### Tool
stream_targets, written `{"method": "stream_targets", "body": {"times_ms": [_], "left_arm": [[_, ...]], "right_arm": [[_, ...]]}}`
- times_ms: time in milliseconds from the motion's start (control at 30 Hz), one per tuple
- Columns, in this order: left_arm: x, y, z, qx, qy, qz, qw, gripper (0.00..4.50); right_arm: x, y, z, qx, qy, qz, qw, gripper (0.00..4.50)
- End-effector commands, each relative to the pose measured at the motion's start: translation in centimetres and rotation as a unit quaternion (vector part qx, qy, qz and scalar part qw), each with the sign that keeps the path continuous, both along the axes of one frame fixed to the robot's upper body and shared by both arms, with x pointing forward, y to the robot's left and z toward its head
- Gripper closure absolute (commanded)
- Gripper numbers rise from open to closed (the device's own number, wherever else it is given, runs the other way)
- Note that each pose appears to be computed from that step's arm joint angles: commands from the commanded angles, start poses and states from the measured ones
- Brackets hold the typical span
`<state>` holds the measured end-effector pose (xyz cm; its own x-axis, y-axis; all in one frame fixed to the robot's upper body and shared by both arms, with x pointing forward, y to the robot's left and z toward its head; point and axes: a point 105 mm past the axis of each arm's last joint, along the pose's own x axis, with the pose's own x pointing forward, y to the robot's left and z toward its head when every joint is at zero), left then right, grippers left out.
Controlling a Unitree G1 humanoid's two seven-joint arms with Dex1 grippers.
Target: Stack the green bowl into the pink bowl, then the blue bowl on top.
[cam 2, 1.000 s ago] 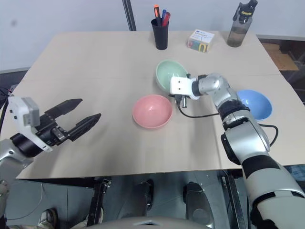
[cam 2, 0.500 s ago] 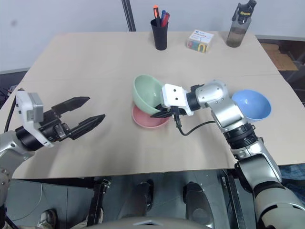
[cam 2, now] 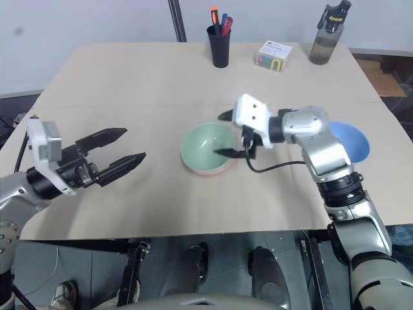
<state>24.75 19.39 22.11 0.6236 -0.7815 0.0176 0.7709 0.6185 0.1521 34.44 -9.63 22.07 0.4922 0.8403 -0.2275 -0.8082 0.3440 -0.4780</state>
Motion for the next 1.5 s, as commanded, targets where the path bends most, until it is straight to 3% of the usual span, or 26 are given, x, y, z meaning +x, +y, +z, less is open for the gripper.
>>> {"method": "stream_targets", "body": {"times_ms": [33,133,300,533,800,833,867,1133,1300,1367,1433,1500], "left_arm": [[-0.6,-1.7,1.3,0.009,-0.038,-0.068,0.997,0.0],[-1.1,-3.8,1.6,0.005,-0.043,-0.148,0.988,0.0],[0.0,-5.5,2.7,0.003,-0.059,-0.212,0.976,0.0],[0.8,-6.2,3.2,0.008,-0.062,-0.249,0.967,0.0],[1.0,-6.1,3.1,0.017,-0.059,-0.247,0.967,0.0],[1.0,-6.1,3.0,0.019,-0.058,-0.246,0.967,0.0],[0.9,-6.1,2.9,0.021,-0.057,-0.244,0.968,0.0],[0.8,-5.9,2.8,0.024,-0.054,-0.233,0.971,0.0],[0.7,-5.6,2.5,0.024,-0.051,-0.217,0.974,0.0],[0.8,-5.3,2.3,0.024,-0.049,-0.206,0.977,0.0],[1.0,-4.7,1.9,0.024,-0.044,-0.185,0.981,0.0],[1.8,-3.4,0.6,0.03,-0.036,-0.128,0.991,0.0]], "right_arm": [[2.2,-6.1,1.1,0.046,-0.034,-0.163,0.985,0.06],[2.3,-11.0,-1.0,0.03,0.005,-0.283,0.959,0.06],[1.6,-14.4,-2.5,0.018,0.026,-0.404,0.914,0.06],[0.1,-14.9,-4.5,0.032,0.095,-0.456,0.885,0.06],[-0.5,-14.4,-5.9,0.035,0.131,-0.461,0.877,0.06],[-0.4,-14.4,-6.1,0.035,0.132,-0.461,0.877,0.56],[-0.3,-14.4,-6.2,0.035,0.133,-0.462,0.876,0.77],[0.5,-14.4,-6.5,0.026,0.133,-0.458,0.879,4.34],[0.7,-13.9,-6.3,0.017,0.119,-0.444,0.888,4.46],[0.7,-12.8,-5.3,0.016,0.093,-0.409,0.908,4.46],[0.2,-9.9,-3.5,0.038,0.059,-0.317,0.946,4.46],[-2.4,-4.3,-1.2,0.086,0.048,-0.136,0.986,4.46]]}}
